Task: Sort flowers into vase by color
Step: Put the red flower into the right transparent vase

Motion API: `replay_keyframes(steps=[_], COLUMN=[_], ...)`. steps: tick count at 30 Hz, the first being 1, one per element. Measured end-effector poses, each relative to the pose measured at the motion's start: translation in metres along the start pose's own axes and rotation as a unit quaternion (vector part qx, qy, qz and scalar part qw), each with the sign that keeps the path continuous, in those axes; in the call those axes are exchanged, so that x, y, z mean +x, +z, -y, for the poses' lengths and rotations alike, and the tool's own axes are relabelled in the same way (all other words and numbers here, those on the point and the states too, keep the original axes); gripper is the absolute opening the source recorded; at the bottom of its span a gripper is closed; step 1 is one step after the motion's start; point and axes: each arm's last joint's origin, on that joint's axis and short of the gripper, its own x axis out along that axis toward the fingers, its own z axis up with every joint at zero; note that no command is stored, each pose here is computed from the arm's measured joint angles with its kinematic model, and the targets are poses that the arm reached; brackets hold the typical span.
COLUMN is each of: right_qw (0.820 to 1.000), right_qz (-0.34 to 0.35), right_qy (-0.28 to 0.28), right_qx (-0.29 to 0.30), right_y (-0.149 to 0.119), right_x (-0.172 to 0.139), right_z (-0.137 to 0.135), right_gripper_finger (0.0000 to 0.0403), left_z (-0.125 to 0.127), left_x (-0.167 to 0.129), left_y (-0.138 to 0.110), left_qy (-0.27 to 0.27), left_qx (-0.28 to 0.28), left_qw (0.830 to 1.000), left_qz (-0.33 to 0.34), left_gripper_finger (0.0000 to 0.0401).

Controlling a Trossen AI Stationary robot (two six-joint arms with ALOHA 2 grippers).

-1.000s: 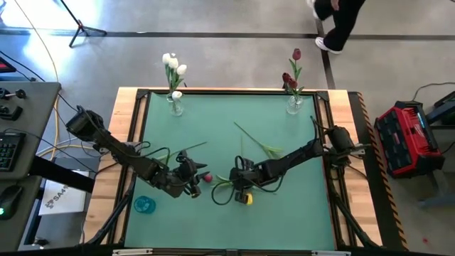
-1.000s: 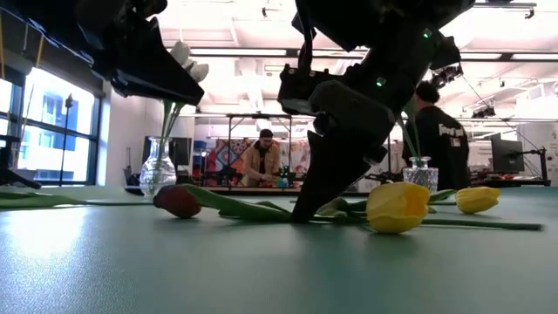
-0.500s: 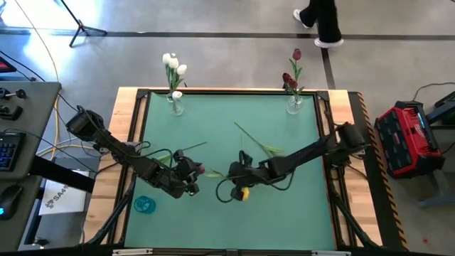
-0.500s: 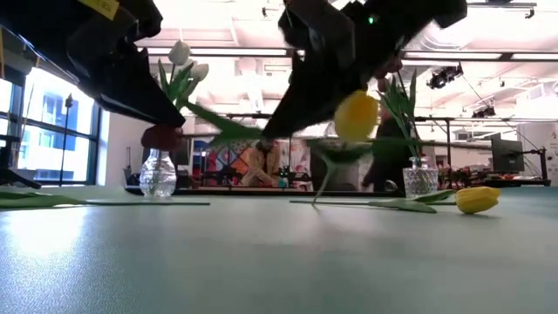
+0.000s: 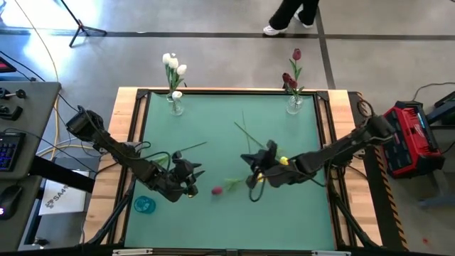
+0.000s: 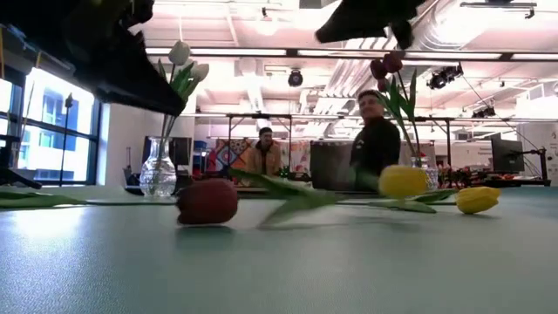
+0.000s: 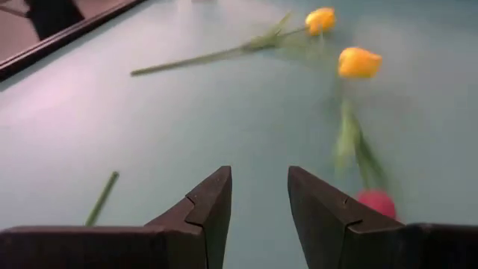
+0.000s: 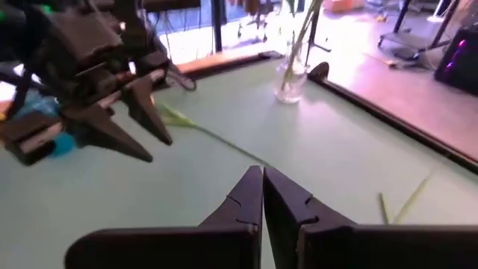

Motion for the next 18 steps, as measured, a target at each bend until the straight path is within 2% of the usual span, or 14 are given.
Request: replay_keyframes(steps=[2,4,7,10,13,18], right_qw=[1.0,0.999,0.992,0.981,0.97,0.954], right_qz=[0.018,0.014,-0.038,-0.095,-0.147,-0.215], right_qy=[0.007,0.047,0.115,0.166,0.19,0.184], right_qx=[0.013,0.008,-0.025,-0.032,-0.048,-0.103], right_y=[-0.003,-0.008,-0.021,-0.035,-0.054,-0.085], right_x=[-0.007,-0.01,-0.002,0.014,0.035,0.067], right_z=[0.004,0.006,0.009,0.011,0.01,0.005], right_gripper_finger=[0.0,0.0,0.0001,0.001,0.0036,0.0108], left_z=[0.002,0.004,0.005,0.004,0.003,0.001], left_x=[0.001,0.002,0.003,0.004,0.006,0.008], left_y=[0.003,0.007,0.009,0.009,0.01,0.011], left_qy=[-0.007,-0.02,-0.035,-0.035,-0.032,-0.026], left_qx=[-0.004,-0.001,0.01,0.009,0.007,0.004], left_qw=[1.0,1.0,0.999,0.999,0.999,1.0], left_qz=[0.01,0.015,0.014,0.012,0.012,0.012], left_gripper_finger=[0.0122,0.0122,0.0122,0.0122,0.0122,0.0122])
